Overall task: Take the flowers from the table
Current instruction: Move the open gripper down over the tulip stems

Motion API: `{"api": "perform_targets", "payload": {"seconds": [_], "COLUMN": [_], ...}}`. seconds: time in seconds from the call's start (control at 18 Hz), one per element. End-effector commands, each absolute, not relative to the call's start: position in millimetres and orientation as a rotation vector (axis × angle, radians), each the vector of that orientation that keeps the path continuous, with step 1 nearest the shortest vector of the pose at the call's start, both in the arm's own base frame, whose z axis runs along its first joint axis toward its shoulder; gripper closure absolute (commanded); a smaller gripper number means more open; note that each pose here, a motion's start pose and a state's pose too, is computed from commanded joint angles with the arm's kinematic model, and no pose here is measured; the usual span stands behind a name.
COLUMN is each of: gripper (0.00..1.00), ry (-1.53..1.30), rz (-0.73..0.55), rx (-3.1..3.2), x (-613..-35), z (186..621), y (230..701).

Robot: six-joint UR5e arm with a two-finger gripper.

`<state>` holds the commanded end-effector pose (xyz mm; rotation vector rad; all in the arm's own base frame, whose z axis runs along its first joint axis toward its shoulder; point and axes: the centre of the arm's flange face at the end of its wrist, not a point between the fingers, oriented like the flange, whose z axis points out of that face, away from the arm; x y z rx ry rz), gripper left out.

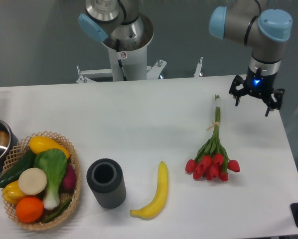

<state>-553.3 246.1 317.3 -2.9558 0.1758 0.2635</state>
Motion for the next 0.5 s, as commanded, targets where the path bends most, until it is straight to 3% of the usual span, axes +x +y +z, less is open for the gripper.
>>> {"api": "perform_targets", "payload": {"seconds": [0.5], "gripper": [0.00], "ry": [0.074], "rz": [0.140], "rx": [-2.932], "x": [-533], "z": [281], "y": [248]}}
